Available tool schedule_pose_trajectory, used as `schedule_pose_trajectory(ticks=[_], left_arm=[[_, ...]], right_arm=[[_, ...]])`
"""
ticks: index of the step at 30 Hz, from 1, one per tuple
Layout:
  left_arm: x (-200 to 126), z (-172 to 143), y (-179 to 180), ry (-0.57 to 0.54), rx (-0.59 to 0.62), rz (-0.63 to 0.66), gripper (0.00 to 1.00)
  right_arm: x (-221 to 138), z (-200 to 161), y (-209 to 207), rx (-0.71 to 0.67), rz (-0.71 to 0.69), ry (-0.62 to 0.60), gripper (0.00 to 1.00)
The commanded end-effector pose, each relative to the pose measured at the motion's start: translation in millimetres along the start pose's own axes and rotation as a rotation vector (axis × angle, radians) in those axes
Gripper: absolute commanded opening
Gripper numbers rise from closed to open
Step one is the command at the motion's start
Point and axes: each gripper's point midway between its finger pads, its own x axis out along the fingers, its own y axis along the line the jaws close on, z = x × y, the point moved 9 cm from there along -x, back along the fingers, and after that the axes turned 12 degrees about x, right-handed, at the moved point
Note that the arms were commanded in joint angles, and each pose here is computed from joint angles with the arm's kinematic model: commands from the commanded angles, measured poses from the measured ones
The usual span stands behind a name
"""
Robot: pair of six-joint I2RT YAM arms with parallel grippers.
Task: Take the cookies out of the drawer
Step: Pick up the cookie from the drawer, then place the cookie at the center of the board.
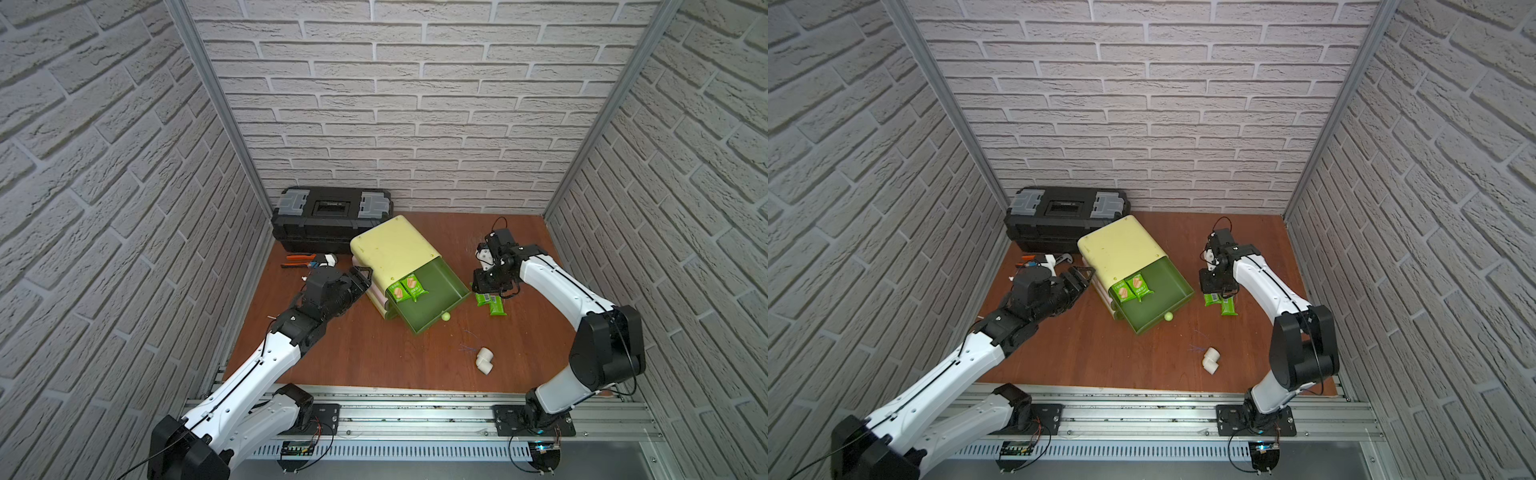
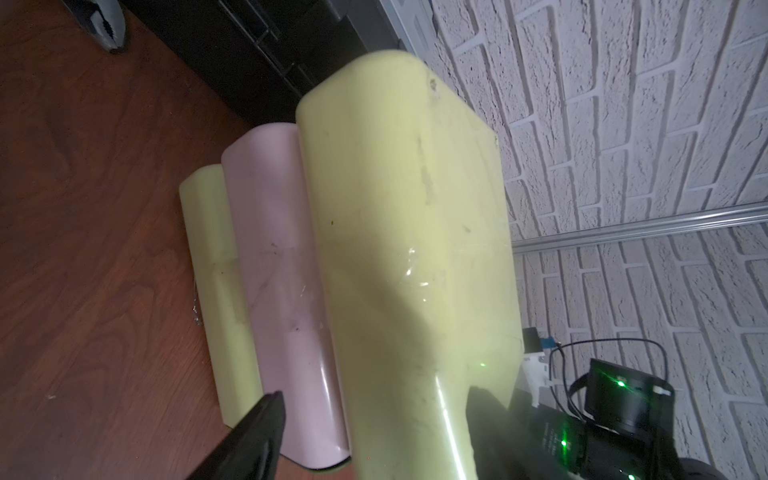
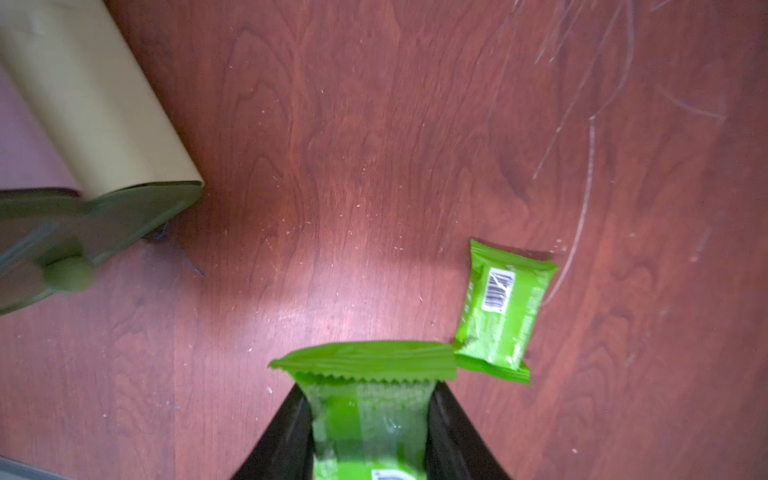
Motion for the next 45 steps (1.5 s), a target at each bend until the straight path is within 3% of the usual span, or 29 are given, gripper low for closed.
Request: schedule_pose_trajectory(ticks=[1, 14, 20, 24, 28, 36, 40, 45], left_arm=[[-10, 9, -8, -0.036, 0.005, -0.029, 0.74], [-10, 12, -8, -0.031, 0.006, -0.011, 0.75], [-6, 15, -11, -0.025, 0.006, -0.015, 0.77], [-2, 16, -12, -0.018, 0.004, -0.013, 0.79], [2, 18, -15, -0.01, 0.004, -0.012, 0.8], [5, 18, -13, -0.023, -0.021, 0.007, 0.79], [10, 16, -11, -0.009, -0.025, 0.012, 0.76], [13, 16, -13, -0.016, -0.028, 0.003, 0.75]], right_arm=[[14, 12, 3, 0.032, 0.058, -0.04, 0.35], [68, 4, -18, 0.085, -0.075, 0.075, 0.39], [64, 4, -21, 0.082, -0.102, 0.066, 0.58], [41, 5, -22, 0.079, -0.086, 0.007, 0.65], [-23, 1, -17, 0.069, -0.026, -0.179, 0.68], [-123, -30, 32, -0.183, 0.129, -0.38, 0.68], [-133, -56, 77, -0.358, 0.184, -0.369, 0.69], [-117, -78, 125, -0.553, 0.159, -0.283, 0.69]])
